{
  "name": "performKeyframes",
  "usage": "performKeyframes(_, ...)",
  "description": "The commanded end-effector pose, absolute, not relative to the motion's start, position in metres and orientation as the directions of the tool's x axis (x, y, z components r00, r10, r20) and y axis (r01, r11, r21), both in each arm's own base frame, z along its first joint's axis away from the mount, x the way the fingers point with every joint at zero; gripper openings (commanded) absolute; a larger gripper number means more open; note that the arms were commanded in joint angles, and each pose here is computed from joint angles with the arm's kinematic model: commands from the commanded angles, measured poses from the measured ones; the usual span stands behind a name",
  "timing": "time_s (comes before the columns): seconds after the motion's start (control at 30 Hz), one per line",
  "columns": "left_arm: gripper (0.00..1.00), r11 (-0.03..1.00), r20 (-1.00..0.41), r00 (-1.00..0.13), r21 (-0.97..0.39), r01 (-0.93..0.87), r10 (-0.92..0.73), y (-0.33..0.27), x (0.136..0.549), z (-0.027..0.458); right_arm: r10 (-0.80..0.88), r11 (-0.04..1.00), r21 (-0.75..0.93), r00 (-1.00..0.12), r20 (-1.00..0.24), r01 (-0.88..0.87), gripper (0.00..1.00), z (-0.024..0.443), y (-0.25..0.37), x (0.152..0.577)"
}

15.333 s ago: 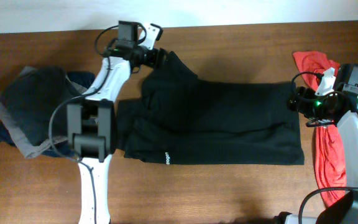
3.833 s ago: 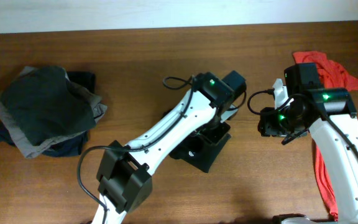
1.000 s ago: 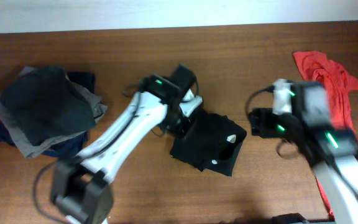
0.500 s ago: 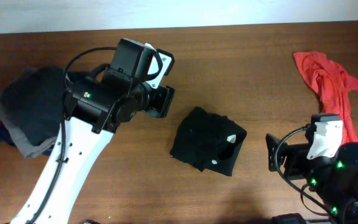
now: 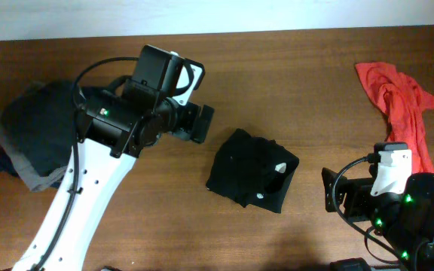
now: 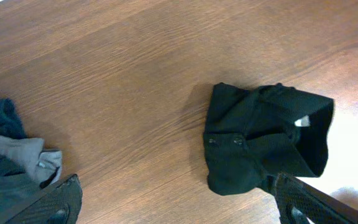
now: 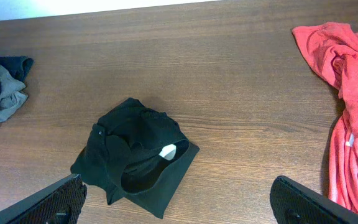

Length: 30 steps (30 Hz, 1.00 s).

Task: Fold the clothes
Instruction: 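Move the left gripper to the folded black bundle and grasp it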

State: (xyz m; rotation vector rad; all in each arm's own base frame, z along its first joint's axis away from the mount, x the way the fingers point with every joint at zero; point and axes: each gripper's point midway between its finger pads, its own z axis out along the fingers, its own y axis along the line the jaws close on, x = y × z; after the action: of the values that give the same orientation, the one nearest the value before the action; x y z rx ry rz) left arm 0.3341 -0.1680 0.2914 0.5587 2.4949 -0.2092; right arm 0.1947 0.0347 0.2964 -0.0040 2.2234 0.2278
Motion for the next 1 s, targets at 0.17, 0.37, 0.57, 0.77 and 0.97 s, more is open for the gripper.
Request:
performKeyframes(0.17, 0.99, 0.912, -0.522, -0.793, -0.065, 0.405, 0.315, -0.158, 0.343, 0.276, 0.075, 0.986, 0.150, -0.619, -0.782, -0.071, 0.99, 0.295, 0.032, 0.196)
performKeyframes(0.37, 0.99, 0.859, -0.416, -0.849, -0.246, 0.449, 0.325, -0.167, 0.363, 0.226, 0.075, 0.986, 0.150, -0.619, -0.782, -0.071, 0.99, 0.295, 0.032, 0.196)
performKeyframes(0.57, 0.99, 0.834, -0.303, -0.910, -0.391, 0.388, 0.282, -0.170, 0.402, 0.152, 0.074, 0.986, 0.150, -0.619, -0.782, -0.071, 0.99, 0.295, 0.032, 0.196)
performKeyframes(0.77, 0.99, 0.620, -0.219, -0.916, -0.681, 0.390, 0.336, -0.207, 0.391, 0.109, 0.074, 0.986, 0.150, -0.619, -0.782, -0.071, 0.99, 0.295, 0.032, 0.196)
performKeyframes(0.97, 0.99, 0.488, -0.145, -0.905, -0.802, 0.344, 0.400, -0.237, 0.369, 0.076, 0.074, 0.986, 0.150, -0.619, -0.782, -0.071, 0.99, 0.295, 0.032, 0.196)
